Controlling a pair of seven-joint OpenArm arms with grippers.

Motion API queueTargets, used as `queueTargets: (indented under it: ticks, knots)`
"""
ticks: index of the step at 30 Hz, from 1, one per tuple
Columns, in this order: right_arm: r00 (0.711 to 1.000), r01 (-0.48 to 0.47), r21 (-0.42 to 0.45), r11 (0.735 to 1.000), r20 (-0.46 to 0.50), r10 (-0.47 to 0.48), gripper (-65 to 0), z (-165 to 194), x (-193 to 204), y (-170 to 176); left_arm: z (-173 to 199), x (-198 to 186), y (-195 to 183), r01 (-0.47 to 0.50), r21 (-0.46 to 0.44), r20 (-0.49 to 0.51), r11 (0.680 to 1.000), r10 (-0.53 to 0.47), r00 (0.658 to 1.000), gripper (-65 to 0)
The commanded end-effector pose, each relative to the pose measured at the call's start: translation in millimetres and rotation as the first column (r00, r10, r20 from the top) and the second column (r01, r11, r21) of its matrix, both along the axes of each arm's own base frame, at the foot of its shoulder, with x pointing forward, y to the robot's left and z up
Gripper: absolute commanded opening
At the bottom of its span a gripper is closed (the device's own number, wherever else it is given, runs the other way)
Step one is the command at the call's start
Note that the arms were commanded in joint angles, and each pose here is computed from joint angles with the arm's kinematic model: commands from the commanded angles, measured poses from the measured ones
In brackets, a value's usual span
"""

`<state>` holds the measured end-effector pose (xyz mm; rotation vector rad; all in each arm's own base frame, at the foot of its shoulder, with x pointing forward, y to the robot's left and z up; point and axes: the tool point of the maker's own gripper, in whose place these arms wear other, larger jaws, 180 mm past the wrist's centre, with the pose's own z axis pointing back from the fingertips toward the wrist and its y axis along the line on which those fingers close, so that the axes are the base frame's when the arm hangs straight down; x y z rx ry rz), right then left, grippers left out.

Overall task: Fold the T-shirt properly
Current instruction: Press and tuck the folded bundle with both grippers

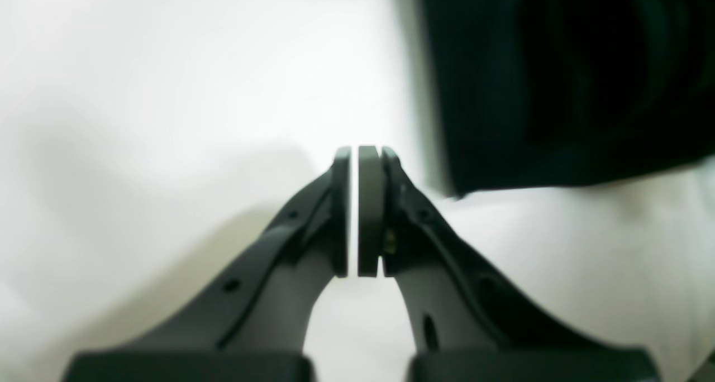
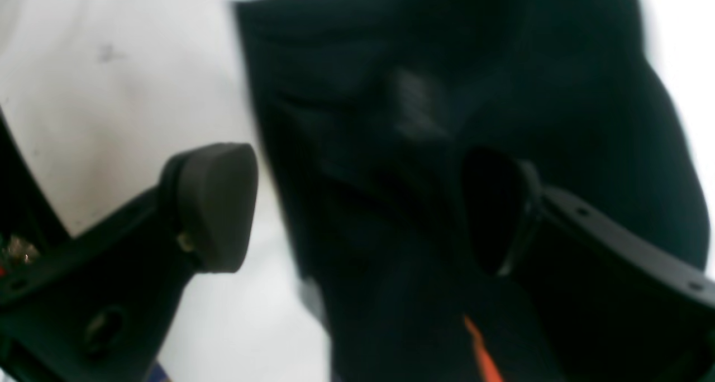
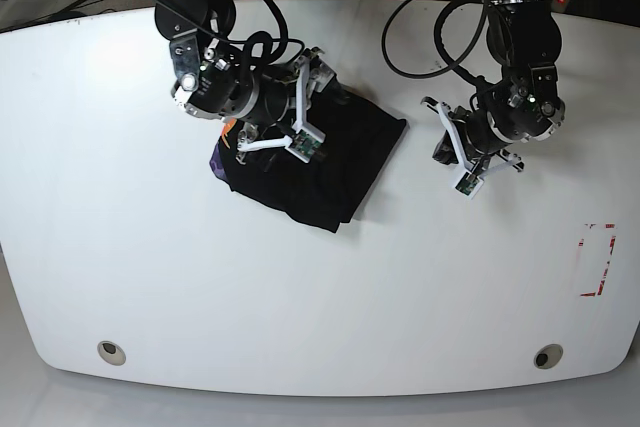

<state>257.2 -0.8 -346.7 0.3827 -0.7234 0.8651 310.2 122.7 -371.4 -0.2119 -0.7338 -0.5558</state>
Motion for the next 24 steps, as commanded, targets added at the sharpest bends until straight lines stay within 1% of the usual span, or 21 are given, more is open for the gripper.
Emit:
queueTargets:
  ticks: [1, 6, 9, 12, 14, 16, 17, 19, 20, 22, 24]
  knots:
    - [0.999, -0.020, 0.032, 0.999, 0.038, 0.019, -11.1, 7.7, 8.0, 17.1, 7.4, 10.8, -3.1, 0.001, -0.037, 0.046, 0.999, 0.000, 0.999, -65.0]
    - [0.999, -0.003, 0.037, 0.999, 0.044, 0.002, -11.1, 2.4, 22.2, 25.6, 10.4, 18.6, -15.5, 0.011, -0.131, 0.120, 0.991, 0.005, 0.993, -65.0]
    - [0.999, 0.001, 0.046, 0.999, 0.045, -0.003, -11.1, -2.1, 28.0, 28.0, 9.6, 20.0, -38.1, 0.065, -0.185, 0.152, 0.980, -0.037, 0.988, -65.0]
    - [0.999, 0.004, 0.061, 0.998, 0.032, -0.006, -11.3, -8.8, 33.3, 29.3, 1.6, 17.2, -59.1, 0.115, -0.225, 0.151, 0.967, -0.082, 0.985, -65.0]
    - [1.000, 0.005, 0.072, 0.997, 0.022, -0.007, -12.2, -14.0, 35.9, 30.3, -4.8, 16.4, -63.1, 0.120, -0.237, 0.138, 0.964, -0.088, 0.987, -65.0]
    - [1.000, 0.008, 0.088, 0.996, 0.016, -0.009, -16.6, -17.9, 38.5, 31.9, -9.4, 19.2, -63.2, 0.115, -0.243, 0.125, 0.963, -0.086, 0.988, -65.0]
    - [1.000, 0.009, 0.097, 0.995, 0.011, -0.010, -20.6, -20.6, 39.1, 32.8, -14.0, 19.3, -63.6, 0.109, -0.248, 0.110, 0.963, -0.083, 0.990, -65.0]
    - [1.000, 0.012, 0.107, 0.994, 0.005, -0.012, -30.9, -23.8, 41.1, 33.5, -21.0, 18.9, -63.2, 0.100, -0.253, 0.088, 0.962, -0.080, 0.993, -65.0]
    - [1.000, 0.012, 0.109, 0.994, 0.004, -0.013, -35.0, -24.4, 41.5, 33.7, -22.8, 18.2, -63.6, 0.097, -0.255, 0.082, 0.962, -0.079, 0.994, -65.0]
    - [1.000, 0.012, 0.112, 0.994, 0.007, -0.013, -47.1, -23.7, 42.3, 34.0, -25.2, 17.4, -63.4, 0.095, -0.257, 0.074, 0.962, -0.078, 0.994, -65.0]
    - [1.000, 0.012, 0.111, 0.994, 0.007, -0.013, -55.2, -23.9, 42.3, 33.8, -25.1, 17.4, -64.0, 0.095, -0.258, 0.074, 0.962, -0.078, 0.994, -65.0]
